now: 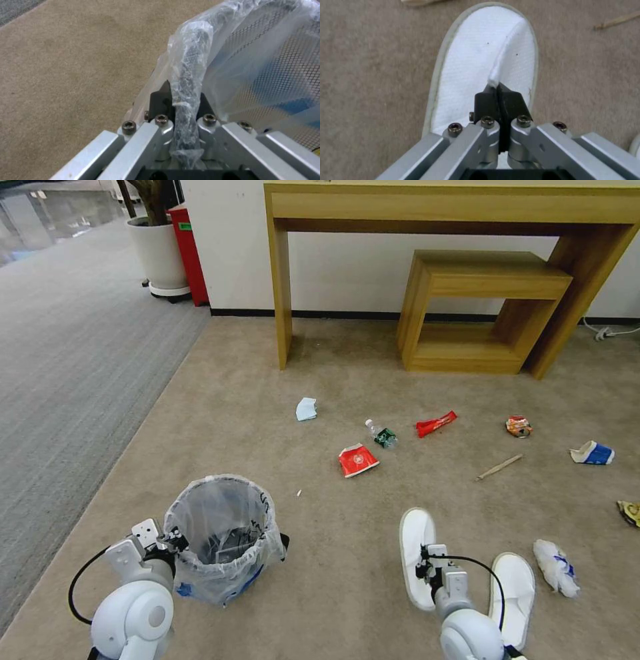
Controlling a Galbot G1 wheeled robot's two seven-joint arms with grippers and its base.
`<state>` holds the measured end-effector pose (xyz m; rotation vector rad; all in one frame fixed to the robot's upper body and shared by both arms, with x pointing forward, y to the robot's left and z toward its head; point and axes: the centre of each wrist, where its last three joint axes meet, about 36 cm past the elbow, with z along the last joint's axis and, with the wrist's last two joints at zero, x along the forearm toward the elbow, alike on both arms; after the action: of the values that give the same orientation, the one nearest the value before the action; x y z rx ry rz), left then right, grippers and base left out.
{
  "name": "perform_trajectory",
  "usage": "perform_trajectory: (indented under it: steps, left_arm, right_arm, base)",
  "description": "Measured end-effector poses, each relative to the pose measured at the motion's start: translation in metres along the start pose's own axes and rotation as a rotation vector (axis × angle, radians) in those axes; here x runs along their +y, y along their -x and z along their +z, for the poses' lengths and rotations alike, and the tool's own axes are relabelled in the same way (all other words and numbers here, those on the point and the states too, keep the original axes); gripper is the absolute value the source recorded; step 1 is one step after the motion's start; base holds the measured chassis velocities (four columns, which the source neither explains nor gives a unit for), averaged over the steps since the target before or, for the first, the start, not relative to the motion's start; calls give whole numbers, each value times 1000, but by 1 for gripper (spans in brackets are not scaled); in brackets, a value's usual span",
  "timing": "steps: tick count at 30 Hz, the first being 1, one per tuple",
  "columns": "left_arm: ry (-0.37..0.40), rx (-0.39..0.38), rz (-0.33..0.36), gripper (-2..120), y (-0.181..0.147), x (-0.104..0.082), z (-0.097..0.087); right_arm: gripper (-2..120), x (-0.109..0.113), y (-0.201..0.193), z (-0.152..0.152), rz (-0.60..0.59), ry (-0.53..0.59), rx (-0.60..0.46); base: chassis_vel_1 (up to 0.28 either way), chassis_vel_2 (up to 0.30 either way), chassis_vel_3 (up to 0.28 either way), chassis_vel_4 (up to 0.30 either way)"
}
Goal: Pick up the trash bin and place the garbage on the floor into it.
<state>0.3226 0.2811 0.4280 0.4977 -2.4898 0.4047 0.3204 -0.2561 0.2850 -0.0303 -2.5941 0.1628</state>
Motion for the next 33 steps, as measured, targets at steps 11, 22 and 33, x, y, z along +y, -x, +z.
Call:
perform_trajectory:
  steps: [11, 22, 33]
  left_arm:
    - [22, -2, 9, 2, 0, 0, -1]
    - [60, 1, 27, 2, -1, -1, -4]
    - [87, 10, 43, 2, -1, -4, -2]
  right_arm:
    - [0, -8, -10, -24, -55, 28, -124]
    - [0, -19, -21, -68, -204, 62, -364]
    - [0, -23, -19, -102, -424, 103, -604]
  base:
    - [0, 0, 0, 0]
    - [0, 0, 0, 0]
    - [0, 0, 0, 0]
